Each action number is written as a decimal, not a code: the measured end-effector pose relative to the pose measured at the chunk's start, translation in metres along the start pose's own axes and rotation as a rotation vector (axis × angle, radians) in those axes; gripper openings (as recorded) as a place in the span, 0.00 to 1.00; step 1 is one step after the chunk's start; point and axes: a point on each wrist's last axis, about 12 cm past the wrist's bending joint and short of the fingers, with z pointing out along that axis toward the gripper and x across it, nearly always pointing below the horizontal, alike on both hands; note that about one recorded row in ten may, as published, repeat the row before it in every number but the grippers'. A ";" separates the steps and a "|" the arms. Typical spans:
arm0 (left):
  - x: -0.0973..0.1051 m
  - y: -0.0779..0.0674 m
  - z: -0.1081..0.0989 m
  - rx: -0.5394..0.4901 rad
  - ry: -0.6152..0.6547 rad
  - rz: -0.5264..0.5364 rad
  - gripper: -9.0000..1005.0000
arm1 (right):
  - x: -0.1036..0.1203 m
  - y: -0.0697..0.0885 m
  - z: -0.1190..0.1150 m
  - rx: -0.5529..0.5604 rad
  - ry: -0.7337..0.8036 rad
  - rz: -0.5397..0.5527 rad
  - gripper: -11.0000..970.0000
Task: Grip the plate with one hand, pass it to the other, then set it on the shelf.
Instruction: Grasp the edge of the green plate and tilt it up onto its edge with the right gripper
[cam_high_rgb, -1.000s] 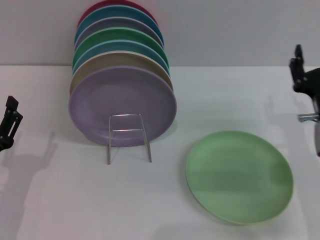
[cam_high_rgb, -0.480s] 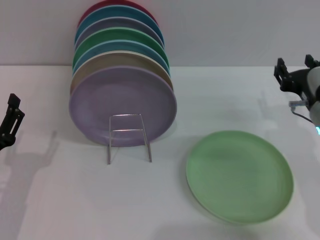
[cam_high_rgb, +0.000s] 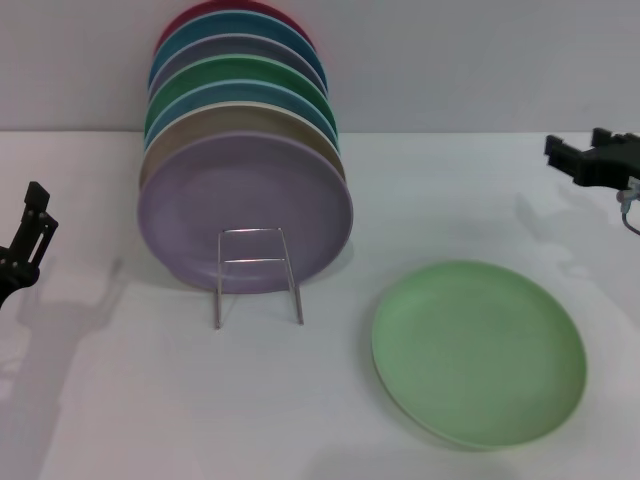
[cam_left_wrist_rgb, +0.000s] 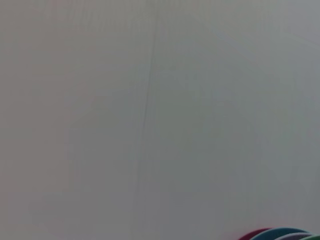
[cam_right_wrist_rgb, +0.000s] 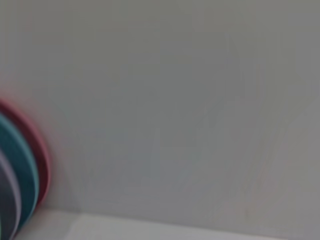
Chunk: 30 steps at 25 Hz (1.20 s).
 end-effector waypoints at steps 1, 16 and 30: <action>0.000 -0.001 0.001 0.001 -0.002 -0.002 0.85 | -0.002 -0.001 0.001 -0.006 0.021 -0.016 0.65; -0.002 -0.007 0.007 0.009 -0.020 -0.026 0.85 | -0.044 0.008 -0.007 -0.116 0.480 -0.155 0.65; -0.002 -0.008 0.008 0.009 -0.025 -0.030 0.85 | -0.043 0.016 -0.007 -0.125 0.733 -0.065 0.64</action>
